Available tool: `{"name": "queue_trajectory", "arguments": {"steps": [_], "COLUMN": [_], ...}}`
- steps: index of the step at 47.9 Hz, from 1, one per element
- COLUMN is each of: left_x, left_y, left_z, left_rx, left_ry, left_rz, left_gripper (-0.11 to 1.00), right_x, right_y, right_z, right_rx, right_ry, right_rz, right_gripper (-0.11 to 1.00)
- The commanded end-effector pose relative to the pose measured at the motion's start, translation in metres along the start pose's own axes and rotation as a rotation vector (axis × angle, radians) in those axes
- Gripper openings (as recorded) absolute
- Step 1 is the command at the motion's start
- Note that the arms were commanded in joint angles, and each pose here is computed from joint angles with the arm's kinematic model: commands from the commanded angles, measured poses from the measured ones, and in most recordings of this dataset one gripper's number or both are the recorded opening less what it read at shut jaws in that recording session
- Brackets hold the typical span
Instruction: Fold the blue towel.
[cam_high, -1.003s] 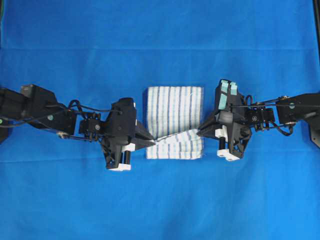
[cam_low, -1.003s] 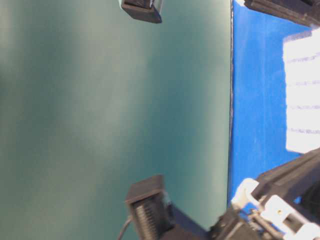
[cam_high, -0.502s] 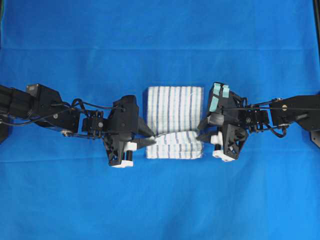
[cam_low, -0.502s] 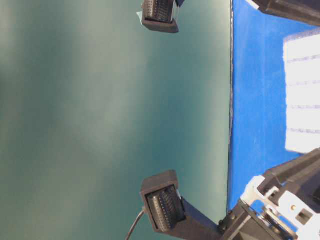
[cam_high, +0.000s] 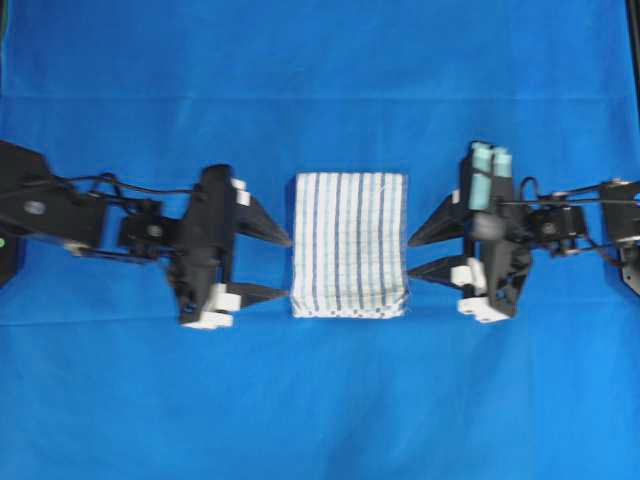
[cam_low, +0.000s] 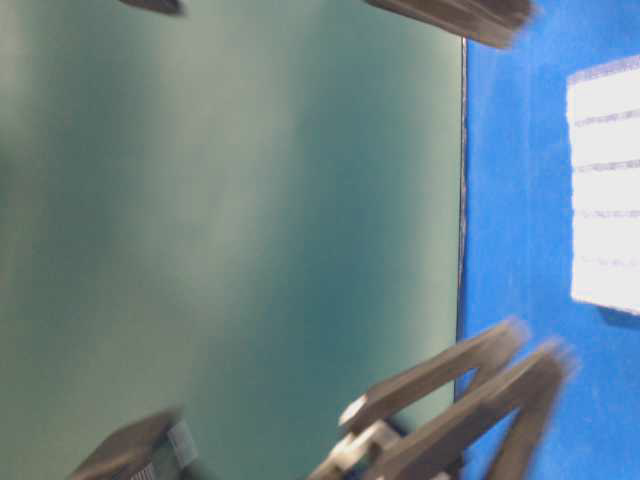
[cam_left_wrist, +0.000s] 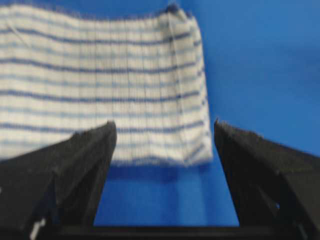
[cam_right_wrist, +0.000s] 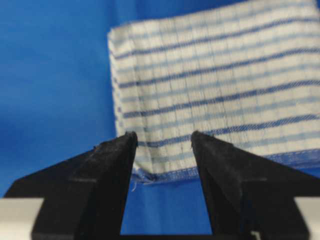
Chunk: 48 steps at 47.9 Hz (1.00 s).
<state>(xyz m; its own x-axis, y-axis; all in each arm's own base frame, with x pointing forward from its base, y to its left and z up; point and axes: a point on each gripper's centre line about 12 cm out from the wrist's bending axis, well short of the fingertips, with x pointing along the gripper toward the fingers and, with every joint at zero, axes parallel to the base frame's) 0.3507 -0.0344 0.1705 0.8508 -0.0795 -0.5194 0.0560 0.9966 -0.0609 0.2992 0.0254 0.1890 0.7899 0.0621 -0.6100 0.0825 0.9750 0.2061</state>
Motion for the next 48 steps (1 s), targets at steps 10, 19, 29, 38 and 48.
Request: {"name": "queue_trajectory", "arguments": {"steps": [10,19,29,38,48], "left_x": [-0.072,-0.120,-0.158,-0.174,-0.181], "left_y": [-0.004,-0.003,-0.001,0.007,0.016], "left_z": [0.013,0.004,-0.004,-0.023,-0.046], "left_rx": [0.008,0.014,0.051,0.045,0.030], "left_ry": [-0.145,-0.264,-0.364,-0.389,-0.397], "left_rz": [-0.022,-0.030,-0.026,0.003,0.045], "left_gripper": [0.71,0.71,0.70,0.70,0.69], "right_x": [-0.055,-0.097,-0.124,-0.130,-0.126], "right_y": [0.000,-0.003,-0.013,-0.025,-0.036], "right_z": [0.005,0.002,-0.017,-0.039,-0.060], "right_rx": [-0.068,-0.110,-0.131,-0.118,-0.101], "right_ry": [-0.104,-0.220,-0.283,-0.304,-0.311], "right_rz": [0.010,0.020,-0.001,-0.025,-0.053], "right_gripper": [0.54,0.54,0.54,0.54,0.54]}}
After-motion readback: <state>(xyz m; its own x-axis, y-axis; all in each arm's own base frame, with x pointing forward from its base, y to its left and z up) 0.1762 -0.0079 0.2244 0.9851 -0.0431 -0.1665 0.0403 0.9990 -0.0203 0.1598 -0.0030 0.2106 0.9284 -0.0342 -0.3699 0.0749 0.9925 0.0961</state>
